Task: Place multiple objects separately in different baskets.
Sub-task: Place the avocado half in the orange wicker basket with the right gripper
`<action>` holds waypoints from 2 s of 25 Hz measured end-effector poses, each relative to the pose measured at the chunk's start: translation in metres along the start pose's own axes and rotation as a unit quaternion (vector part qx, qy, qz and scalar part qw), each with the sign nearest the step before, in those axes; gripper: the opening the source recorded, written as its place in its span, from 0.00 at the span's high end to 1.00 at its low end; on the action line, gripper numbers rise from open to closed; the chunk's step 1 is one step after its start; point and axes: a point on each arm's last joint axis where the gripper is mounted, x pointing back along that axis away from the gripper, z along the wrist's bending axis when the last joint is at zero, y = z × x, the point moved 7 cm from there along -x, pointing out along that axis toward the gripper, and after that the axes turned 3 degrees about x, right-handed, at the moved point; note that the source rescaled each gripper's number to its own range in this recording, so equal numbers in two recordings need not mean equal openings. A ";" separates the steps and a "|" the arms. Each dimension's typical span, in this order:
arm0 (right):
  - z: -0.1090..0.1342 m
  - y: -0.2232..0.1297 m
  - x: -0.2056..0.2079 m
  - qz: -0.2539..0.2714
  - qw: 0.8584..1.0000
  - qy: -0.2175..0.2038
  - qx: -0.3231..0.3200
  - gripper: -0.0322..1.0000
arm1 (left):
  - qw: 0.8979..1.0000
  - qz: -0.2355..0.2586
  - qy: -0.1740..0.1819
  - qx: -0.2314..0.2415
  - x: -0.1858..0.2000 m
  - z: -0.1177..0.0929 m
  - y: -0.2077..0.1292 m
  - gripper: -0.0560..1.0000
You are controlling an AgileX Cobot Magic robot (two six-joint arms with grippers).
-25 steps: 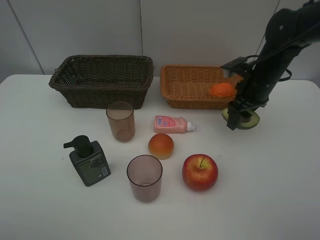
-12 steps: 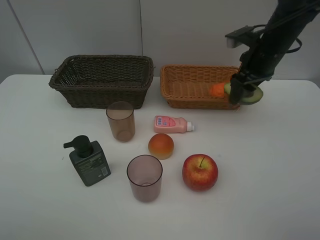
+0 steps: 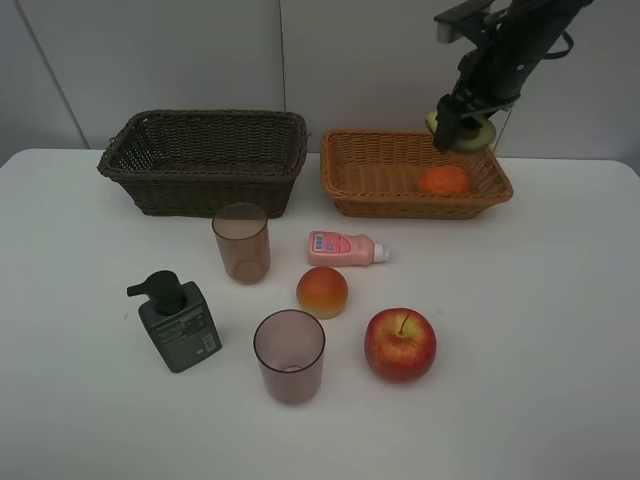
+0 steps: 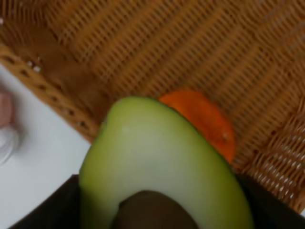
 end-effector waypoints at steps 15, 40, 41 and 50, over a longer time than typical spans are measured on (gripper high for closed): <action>-0.029 0.056 -0.052 -0.156 0.984 -0.053 -0.063 0.97 | 1.000 0.000 0.000 0.000 0.000 0.000 0.000 0.07; -0.019 0.049 -0.105 -0.142 0.985 -0.019 -0.099 0.86 | 1.000 0.000 0.000 0.000 0.000 0.000 0.000 0.07; -0.019 0.049 -0.105 -0.142 0.985 -0.019 -0.099 0.72 | 1.000 0.000 0.000 0.000 0.000 0.000 0.000 0.07; -0.019 0.049 -0.105 -0.142 0.985 -0.019 -0.099 0.38 | 1.000 0.000 0.000 0.000 0.000 0.000 0.000 0.07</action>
